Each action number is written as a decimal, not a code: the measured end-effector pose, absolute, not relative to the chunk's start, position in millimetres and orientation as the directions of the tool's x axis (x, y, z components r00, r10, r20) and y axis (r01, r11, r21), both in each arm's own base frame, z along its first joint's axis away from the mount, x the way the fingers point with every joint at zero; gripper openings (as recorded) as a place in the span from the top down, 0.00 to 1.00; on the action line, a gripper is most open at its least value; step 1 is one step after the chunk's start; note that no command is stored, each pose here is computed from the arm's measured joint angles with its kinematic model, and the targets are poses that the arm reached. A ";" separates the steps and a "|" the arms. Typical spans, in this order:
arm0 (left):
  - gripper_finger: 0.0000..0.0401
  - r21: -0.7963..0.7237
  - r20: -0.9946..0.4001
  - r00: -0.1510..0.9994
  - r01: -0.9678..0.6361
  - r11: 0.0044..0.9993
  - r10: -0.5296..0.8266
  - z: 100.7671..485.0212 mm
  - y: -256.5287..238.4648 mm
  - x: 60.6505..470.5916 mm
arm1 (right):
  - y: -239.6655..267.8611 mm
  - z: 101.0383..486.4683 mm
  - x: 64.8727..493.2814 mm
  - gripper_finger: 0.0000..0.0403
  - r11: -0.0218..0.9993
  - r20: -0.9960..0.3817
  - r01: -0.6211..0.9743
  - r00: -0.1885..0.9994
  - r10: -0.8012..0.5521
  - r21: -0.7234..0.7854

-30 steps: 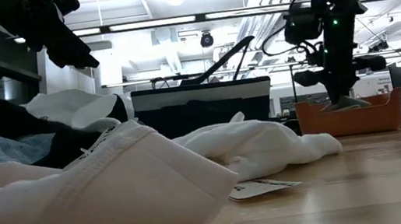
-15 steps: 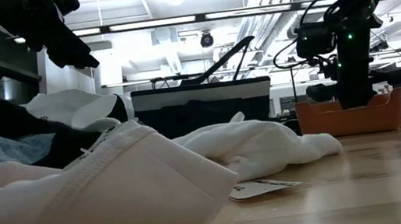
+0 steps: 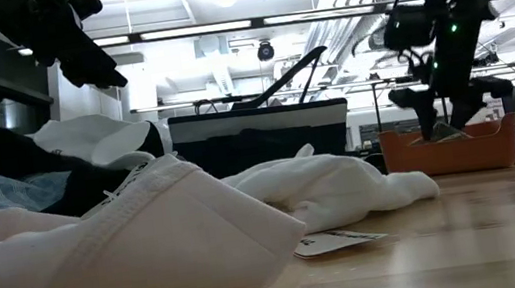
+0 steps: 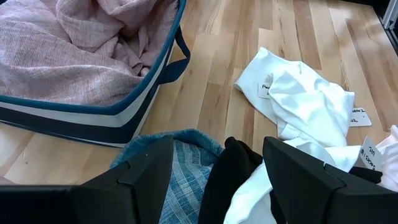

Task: Pick & Place Cloths
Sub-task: Put the dark gray sock into the orange bin, then put the white boxer into the transparent bin

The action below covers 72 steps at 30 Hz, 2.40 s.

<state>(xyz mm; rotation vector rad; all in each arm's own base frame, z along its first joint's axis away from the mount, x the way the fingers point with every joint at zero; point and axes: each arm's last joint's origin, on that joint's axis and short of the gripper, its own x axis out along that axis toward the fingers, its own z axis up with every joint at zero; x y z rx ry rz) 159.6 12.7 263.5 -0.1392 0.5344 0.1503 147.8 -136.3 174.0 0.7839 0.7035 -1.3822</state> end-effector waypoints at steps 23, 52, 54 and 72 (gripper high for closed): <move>0.39 -0.093 -0.515 0.850 -0.178 0.980 0.106 263.5 12.7 159.6 | -26.4 213.8 189.5 0.39 0.745 -0.701 0.602 0.662 -0.265 0.288; 0.39 -0.093 -0.516 0.850 -0.178 0.980 0.106 263.5 12.7 159.7 | 69.9 115.9 272.2 0.39 0.993 -0.687 0.017 0.723 0.069 0.118; 0.39 -0.093 -0.516 0.850 -0.178 0.980 0.106 263.5 12.7 159.7 | 71.5 109.0 273.3 0.39 0.993 -0.696 0.015 0.714 0.069 0.114; 0.39 -0.093 -0.516 0.850 -0.179 0.979 0.106 263.5 12.7 159.7 | 69.6 91.7 267.1 0.67 0.998 -0.784 0.065 0.620 -0.022 0.024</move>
